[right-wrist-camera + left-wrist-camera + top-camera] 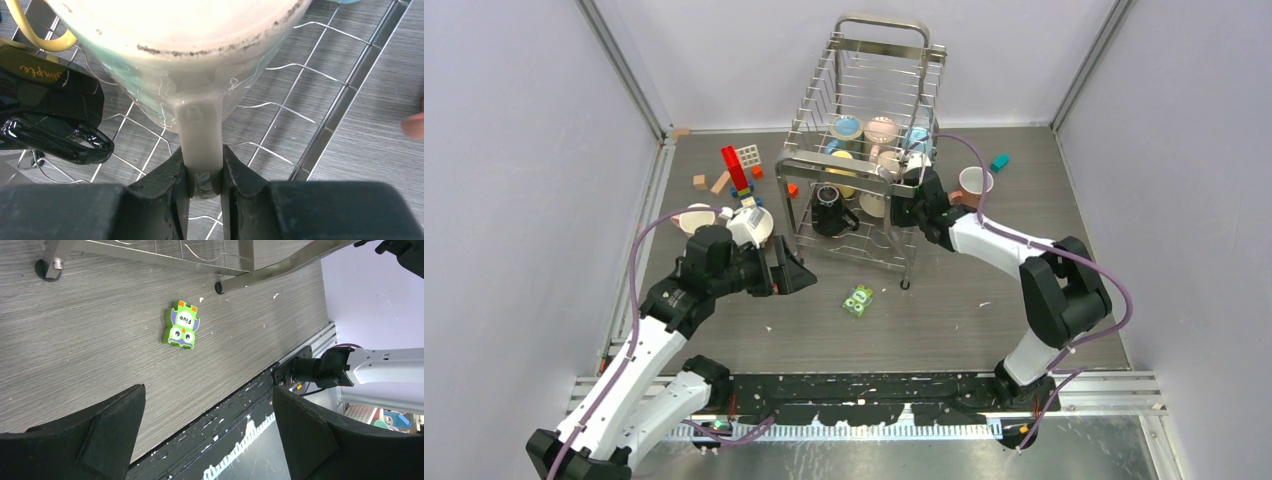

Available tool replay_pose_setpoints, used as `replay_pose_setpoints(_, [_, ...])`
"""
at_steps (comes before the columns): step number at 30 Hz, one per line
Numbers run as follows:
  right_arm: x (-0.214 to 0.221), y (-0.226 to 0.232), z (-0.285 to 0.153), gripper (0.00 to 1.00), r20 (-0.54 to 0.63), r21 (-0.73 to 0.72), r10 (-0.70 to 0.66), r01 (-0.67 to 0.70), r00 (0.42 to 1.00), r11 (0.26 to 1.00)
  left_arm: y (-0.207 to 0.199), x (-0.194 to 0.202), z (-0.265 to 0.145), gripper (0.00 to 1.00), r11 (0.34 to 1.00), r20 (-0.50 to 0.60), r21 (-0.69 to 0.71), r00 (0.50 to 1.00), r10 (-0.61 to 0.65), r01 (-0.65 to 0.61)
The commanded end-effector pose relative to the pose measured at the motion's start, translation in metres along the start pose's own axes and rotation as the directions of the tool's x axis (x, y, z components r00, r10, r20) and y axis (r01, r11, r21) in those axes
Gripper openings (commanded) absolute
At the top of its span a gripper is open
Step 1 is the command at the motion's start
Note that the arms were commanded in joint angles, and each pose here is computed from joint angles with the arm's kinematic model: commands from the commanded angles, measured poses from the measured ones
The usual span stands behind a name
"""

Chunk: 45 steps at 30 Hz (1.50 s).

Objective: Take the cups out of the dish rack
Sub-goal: Unload the cup from the dish rack.

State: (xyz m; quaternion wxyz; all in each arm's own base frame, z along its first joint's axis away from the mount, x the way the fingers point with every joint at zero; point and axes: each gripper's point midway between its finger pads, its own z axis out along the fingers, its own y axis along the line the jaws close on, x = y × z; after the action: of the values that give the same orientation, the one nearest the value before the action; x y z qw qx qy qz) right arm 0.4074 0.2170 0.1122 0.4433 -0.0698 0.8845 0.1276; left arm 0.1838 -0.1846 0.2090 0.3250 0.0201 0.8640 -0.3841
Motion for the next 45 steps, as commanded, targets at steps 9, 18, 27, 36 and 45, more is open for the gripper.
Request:
replay_pose_setpoints(9, [-0.031,-0.006,-0.028,0.01,0.178,0.021,0.12,-0.125,0.977,0.992,-0.004,-0.003,0.0,1.0,0.999,0.027,0.034,1.0,0.001,-0.002])
replay_pose_setpoints(18, [-0.049,-0.003,-0.047,0.01,0.243,-0.014,0.196,-0.199,0.95,0.98,-0.004,-0.003,0.002,1.0,0.999,0.027,0.037,1.0,-0.006,0.005])
replay_pose_setpoints(27, [-0.069,-0.005,-0.071,0.01,0.293,-0.02,0.228,-0.232,0.929,0.972,-0.006,-0.005,0.004,1.0,0.999,0.031,0.046,0.999,-0.01,0.008])
replay_pose_setpoints(36, [-0.077,-0.017,-0.088,0.01,0.321,0.039,0.231,-0.256,0.918,0.966,-0.009,-0.005,0.005,1.0,0.997,0.035,0.069,0.999,-0.027,0.024])
replay_pose_setpoints(45, [-0.098,-0.022,-0.113,0.01,0.376,0.052,0.247,-0.287,0.893,0.957,-0.021,-0.009,0.002,1.0,0.991,0.066,0.133,0.997,-0.03,0.021])
